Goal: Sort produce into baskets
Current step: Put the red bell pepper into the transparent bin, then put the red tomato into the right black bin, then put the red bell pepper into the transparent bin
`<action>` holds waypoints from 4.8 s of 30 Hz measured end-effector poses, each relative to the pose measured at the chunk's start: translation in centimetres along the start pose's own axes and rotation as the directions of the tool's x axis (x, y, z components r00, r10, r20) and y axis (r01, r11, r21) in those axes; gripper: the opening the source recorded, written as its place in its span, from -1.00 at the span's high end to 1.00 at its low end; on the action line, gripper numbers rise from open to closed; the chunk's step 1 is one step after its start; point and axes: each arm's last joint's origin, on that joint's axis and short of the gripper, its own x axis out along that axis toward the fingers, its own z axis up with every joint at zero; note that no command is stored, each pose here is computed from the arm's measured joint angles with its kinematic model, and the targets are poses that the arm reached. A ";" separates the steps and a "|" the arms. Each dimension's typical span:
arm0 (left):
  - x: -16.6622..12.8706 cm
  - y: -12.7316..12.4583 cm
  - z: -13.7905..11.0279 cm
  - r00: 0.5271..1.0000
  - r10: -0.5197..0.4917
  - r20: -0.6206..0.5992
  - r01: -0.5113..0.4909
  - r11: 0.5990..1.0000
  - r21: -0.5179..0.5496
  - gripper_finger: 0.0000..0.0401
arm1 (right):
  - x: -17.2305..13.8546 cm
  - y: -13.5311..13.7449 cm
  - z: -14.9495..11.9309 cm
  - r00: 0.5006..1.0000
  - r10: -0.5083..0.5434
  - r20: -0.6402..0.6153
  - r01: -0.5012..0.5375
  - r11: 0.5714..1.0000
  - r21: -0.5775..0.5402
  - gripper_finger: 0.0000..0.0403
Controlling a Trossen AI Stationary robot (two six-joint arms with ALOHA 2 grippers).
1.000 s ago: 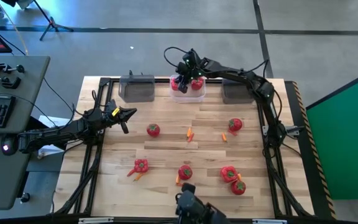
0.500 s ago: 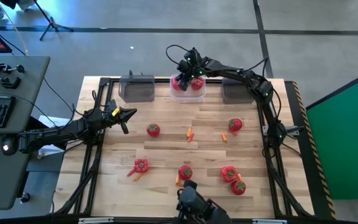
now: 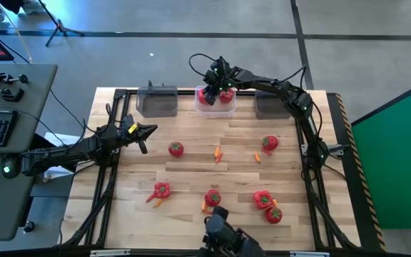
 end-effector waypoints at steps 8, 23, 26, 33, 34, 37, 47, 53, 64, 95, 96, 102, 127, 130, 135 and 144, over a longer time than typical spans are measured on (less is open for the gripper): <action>0.0 0.0 0.0 1.000 0.000 0.000 0.000 1.000 -0.017 1.00 | 0.0 0.0 -0.1 1.000 -0.018 -0.010 0.018 1.000 -0.002 0.26; 0.0 0.0 0.0 1.000 0.000 0.000 0.000 1.000 -0.014 1.00 | -1.0 1.4 1.2 0.999 -0.027 0.033 0.030 0.995 -0.099 0.02; 0.0 0.0 0.0 1.000 0.000 -0.001 0.000 1.000 -0.015 1.00 | -1.5 1.3 1.6 0.998 -0.032 0.046 0.037 0.995 -0.094 0.02; 0.0 0.0 0.0 1.000 0.000 -0.001 0.000 1.000 -0.015 1.00 | -2.6 1.8 2.3 0.998 -0.022 0.065 0.029 0.993 -0.114 0.02; 0.0 0.0 0.0 1.000 0.000 -0.001 0.000 1.000 -0.014 1.00 | -3.1 2.1 2.6 0.997 -0.018 0.076 0.027 0.993 -0.119 0.02; 0.0 0.0 0.0 1.000 0.000 -0.002 0.000 1.000 -0.007 1.00 | -5.0 3.2 3.5 0.997 -0.005 0.082 0.016 0.990 -0.143 0.02; 0.0 0.0 0.0 1.000 -0.005 -0.004 0.005 1.000 0.017 1.00 | -6.8 8.4 3.7 0.995 0.101 -0.025 -0.104 0.970 -0.218 0.53; 0.0 0.0 0.0 1.000 -0.007 -0.005 0.007 1.000 0.030 1.00 | -6.1 12.1 4.0 0.985 0.173 -0.022 -0.173 0.956 -0.237 0.96; 0.0 -0.1 -0.1 1.000 -0.025 -0.008 0.025 0.999 0.032 1.00 | -3.1 20.2 3.4 0.968 0.251 0.010 -0.244 0.950 -0.193 0.98; 0.0 -0.3 -0.3 0.992 -0.119 -0.040 0.122 0.988 0.099 1.00 | 6.1 30.6 -2.1 0.919 0.386 0.081 -0.348 0.890 -0.293 1.00; 0.0 -0.3 -0.3 0.992 -0.119 -0.040 0.122 0.988 0.099 1.00 | 6.1 30.8 -2.2 0.917 0.392 0.072 -0.356 0.887 -0.295 1.00; 0.0 -0.3 -0.3 0.992 -0.119 -0.040 0.122 0.988 0.092 1.00 | 5.7 32.5 -3.3 0.912 0.410 0.002 -0.391 0.870 -0.301 1.00; 0.0 -0.3 -0.3 0.991 -0.124 -0.050 0.128 0.987 0.099 1.00 | -2.8 30.0 -6.5 0.974 0.225 0.008 -0.222 0.964 -0.146 1.00; 0.0 -0.3 -0.3 0.991 -0.124 -0.050 0.128 0.987 0.099 1.00 | -6.6 29.8 -6.8 0.978 0.206 0.025 -0.202 0.973 -0.111 1.00; 0.0 -0.3 -0.3 0.991 -0.124 -0.051 0.128 0.988 0.083 1.00 | -12.4 30.4 -8.7 0.986 0.142 -0.090 -0.147 0.988 -0.051 1.00; 0.1 -0.4 -0.4 0.990 -0.125 -0.063 0.128 0.991 0.039 1.00 | -21.8 32.9 -11.7 0.964 0.116 -0.240 -0.104 0.993 0.065 0.97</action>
